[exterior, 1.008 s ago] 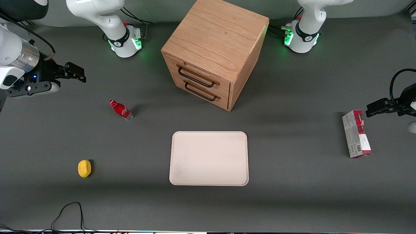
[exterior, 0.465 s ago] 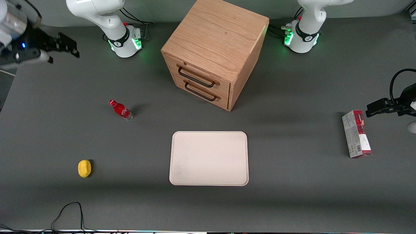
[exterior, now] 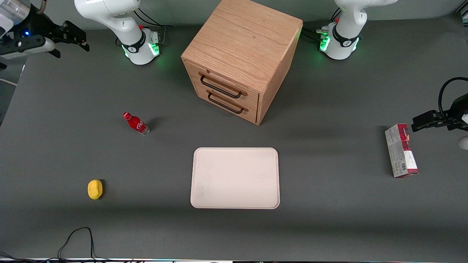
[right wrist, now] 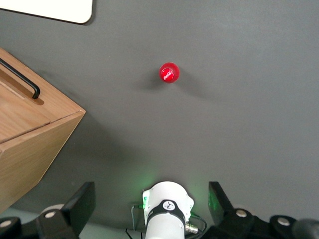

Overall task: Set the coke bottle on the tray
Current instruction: 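Lower the open right gripper over the red Coca-Cola bottle's cap end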

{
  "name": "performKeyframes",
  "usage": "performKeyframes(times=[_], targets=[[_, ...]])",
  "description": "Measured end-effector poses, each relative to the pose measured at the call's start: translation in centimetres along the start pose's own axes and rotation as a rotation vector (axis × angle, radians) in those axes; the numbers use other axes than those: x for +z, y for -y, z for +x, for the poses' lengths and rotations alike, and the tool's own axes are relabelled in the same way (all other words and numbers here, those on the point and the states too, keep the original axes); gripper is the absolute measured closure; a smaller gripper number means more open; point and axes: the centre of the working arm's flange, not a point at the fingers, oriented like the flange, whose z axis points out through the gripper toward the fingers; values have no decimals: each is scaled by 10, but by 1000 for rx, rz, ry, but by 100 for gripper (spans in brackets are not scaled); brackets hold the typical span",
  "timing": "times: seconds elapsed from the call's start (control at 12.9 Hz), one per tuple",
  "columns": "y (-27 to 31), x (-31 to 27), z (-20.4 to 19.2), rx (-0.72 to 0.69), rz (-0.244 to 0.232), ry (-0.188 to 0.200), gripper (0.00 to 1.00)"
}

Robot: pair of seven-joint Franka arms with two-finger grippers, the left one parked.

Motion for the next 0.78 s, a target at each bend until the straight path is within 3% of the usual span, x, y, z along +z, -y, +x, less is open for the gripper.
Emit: performKeyframes(times=[0.39,0.78], targets=[[-4,108,44,7,-5,-59,0],[-9,206,67,18,-14,-91,0]])
